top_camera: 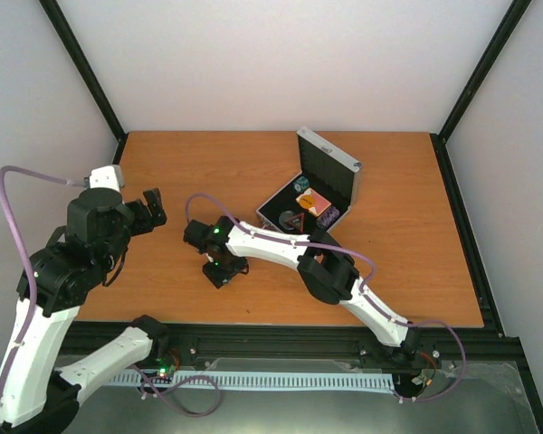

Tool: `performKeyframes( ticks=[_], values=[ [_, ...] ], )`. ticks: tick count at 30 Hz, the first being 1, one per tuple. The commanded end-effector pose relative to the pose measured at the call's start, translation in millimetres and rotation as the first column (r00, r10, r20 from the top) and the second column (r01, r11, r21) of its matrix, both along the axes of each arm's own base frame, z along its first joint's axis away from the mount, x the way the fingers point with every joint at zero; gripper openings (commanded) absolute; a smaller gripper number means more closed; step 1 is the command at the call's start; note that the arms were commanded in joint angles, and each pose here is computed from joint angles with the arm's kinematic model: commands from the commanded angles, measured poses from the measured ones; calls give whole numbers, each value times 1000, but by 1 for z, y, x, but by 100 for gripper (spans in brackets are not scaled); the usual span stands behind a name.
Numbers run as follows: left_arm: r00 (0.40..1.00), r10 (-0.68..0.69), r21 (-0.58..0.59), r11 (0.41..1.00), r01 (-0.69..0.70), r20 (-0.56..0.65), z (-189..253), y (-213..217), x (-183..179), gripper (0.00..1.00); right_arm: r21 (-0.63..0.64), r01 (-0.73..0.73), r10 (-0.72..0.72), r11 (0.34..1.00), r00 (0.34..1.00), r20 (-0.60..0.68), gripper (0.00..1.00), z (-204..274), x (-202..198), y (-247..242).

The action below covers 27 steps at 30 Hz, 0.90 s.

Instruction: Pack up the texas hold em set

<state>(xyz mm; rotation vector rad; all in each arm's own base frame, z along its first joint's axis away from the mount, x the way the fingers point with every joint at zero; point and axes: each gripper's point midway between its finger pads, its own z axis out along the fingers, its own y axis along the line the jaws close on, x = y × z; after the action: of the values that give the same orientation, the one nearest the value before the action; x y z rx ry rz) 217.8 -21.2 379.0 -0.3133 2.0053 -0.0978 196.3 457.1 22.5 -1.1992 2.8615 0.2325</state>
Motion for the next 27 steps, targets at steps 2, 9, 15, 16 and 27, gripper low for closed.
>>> performKeyframes(
  ticks=[2, 9, 15, 16, 27],
  values=[
    [1000, -6, -3, 1000, 6, 21, 11, 4, -7, 100, -69, 13, -16, 998, 999, -33, 53, -24, -8, -9],
    [1000, -3, -12, 1000, 3, 21, 9, 6, -11, 100, -126, 33, -35, 991, 999, -12, 46, -33, -8, -26],
    [1000, -2, -17, 1000, 2, 25, 9, 7, -14, 100, -179, 60, -53, 982, 998, 44, 32, -34, -3, -44],
    [1000, -4, -17, 1000, 4, 23, 9, 7, -14, 100, -180, 66, -57, 982, 997, 53, 32, -33, -1, -45],
    [999, -36, -9, 999, 36, -18, -1, 1, -14, 100, -182, 153, -115, 971, 973, 202, 57, 6, 25, -67]
  ],
)
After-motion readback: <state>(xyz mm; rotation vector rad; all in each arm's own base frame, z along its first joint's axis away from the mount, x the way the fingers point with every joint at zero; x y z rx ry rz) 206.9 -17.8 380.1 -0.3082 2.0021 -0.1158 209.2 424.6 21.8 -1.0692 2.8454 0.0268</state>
